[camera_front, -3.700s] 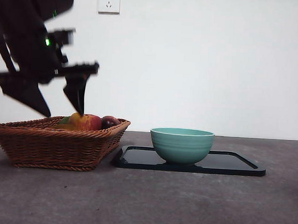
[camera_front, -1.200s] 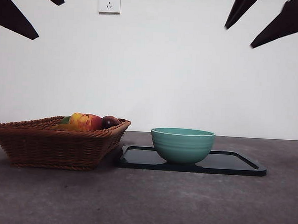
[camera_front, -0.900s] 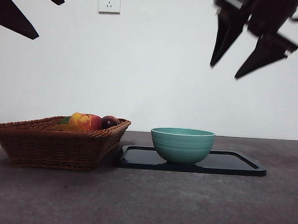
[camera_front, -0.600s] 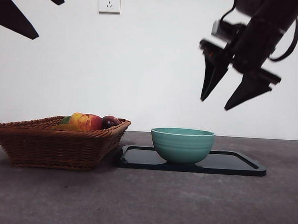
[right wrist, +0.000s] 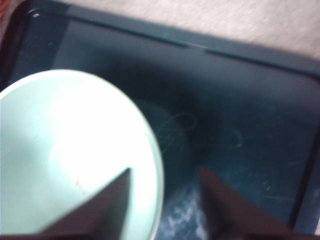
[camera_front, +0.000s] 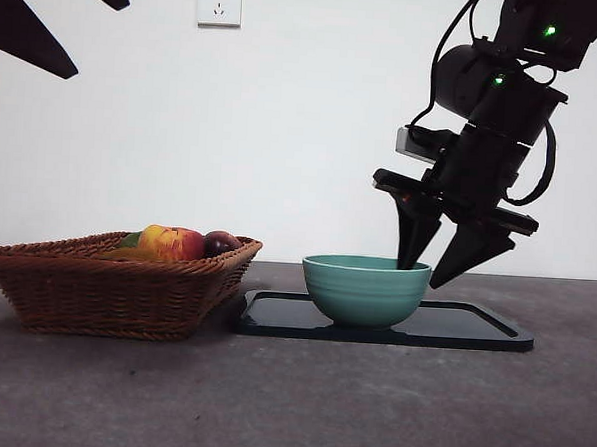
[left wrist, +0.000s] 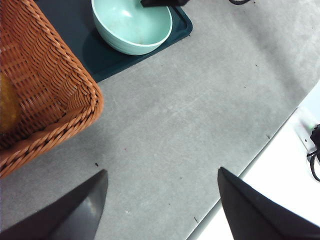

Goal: Pick up the wifruite, put it on the bowl, pick up the plate, put it on desk

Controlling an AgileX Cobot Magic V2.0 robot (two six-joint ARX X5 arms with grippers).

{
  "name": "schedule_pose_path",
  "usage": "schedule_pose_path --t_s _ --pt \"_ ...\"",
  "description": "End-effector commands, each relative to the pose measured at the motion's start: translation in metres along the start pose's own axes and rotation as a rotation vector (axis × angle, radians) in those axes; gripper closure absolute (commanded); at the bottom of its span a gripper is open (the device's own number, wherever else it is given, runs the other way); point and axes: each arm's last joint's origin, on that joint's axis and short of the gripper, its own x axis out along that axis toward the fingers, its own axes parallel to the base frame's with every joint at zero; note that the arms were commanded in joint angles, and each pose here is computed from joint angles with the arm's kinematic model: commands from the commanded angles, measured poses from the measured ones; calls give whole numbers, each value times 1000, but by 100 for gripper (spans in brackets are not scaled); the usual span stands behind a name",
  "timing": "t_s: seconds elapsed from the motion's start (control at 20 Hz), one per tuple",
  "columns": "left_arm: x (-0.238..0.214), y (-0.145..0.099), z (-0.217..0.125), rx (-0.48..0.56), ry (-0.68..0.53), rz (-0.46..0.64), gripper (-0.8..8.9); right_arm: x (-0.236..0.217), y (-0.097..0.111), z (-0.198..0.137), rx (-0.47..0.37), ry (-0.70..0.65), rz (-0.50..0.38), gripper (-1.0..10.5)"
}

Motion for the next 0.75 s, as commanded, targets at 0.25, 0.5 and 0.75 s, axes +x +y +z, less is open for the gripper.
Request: schedule_pose_path --t_s 0.25,0.5,0.75 --pt "0 -1 3 27 -6 -8 467 0 3 7 -23 -33 5 934" --pt "0 -1 3 27 -6 -8 467 -54 15 15 -47 -155 20 934" --pt "0 -1 3 30 -6 -8 467 -130 30 0 -89 -216 36 934"
